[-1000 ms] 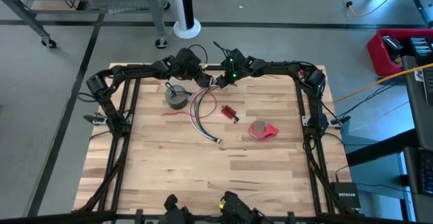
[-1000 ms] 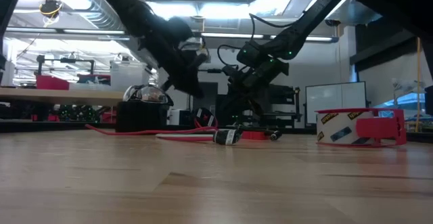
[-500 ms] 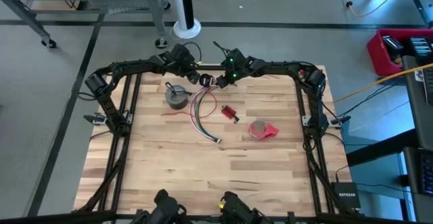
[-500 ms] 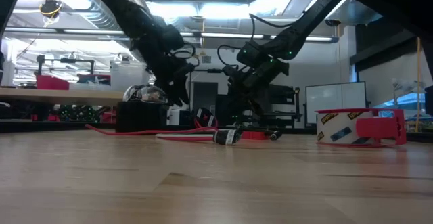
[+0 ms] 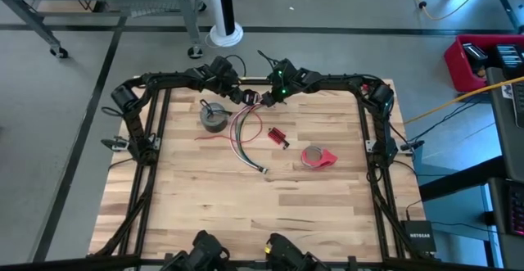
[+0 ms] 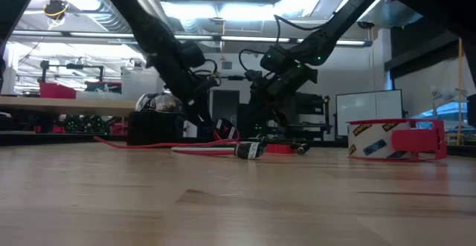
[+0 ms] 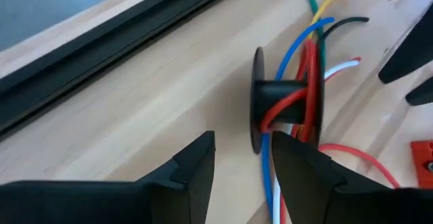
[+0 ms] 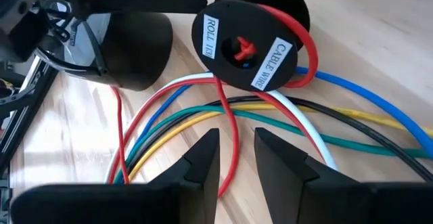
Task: Coil cords
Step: Coil the red wire onto the spool
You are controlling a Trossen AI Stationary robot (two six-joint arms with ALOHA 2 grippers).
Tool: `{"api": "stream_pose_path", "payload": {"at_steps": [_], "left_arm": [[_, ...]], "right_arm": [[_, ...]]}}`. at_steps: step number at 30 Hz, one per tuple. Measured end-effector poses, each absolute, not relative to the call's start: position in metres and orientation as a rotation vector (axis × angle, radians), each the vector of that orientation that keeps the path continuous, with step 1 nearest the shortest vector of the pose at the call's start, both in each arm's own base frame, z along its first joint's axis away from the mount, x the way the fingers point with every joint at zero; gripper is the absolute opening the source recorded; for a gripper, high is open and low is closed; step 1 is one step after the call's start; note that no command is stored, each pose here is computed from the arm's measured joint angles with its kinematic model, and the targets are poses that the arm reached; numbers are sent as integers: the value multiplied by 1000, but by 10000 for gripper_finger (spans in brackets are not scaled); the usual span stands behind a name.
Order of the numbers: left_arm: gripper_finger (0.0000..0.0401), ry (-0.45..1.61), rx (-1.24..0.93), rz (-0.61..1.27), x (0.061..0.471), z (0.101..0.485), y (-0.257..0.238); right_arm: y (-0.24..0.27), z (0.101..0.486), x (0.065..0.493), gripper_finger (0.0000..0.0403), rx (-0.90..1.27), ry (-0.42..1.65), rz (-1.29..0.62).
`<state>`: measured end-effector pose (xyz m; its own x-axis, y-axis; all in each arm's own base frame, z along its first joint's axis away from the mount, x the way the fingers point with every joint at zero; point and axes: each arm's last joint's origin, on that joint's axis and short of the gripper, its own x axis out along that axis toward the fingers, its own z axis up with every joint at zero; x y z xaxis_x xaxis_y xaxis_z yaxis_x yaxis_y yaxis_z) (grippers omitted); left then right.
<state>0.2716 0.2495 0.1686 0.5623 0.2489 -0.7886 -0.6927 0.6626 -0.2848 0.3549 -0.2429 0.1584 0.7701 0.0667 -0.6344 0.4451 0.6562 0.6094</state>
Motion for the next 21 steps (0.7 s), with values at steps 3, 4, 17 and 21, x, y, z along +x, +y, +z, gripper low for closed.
{"api": "stream_pose_path", "payload": {"at_steps": [3, 4, 17, 21], "left_arm": [[139, 772, -632, 581, 273, 169, 250], [139, 764, -631, 573, 274, 169, 250], [138, 699, -649, 553, 281, 165, 254], [138, 718, -668, 555, 282, 156, 255]], "right_arm": [[-243, 159, 355, 97, 840, 672, -233], [-243, 159, 355, 97, 839, 672, -233], [-243, 159, 355, 97, 838, 668, -231], [-242, 160, 356, 97, 873, 665, -182]]}}
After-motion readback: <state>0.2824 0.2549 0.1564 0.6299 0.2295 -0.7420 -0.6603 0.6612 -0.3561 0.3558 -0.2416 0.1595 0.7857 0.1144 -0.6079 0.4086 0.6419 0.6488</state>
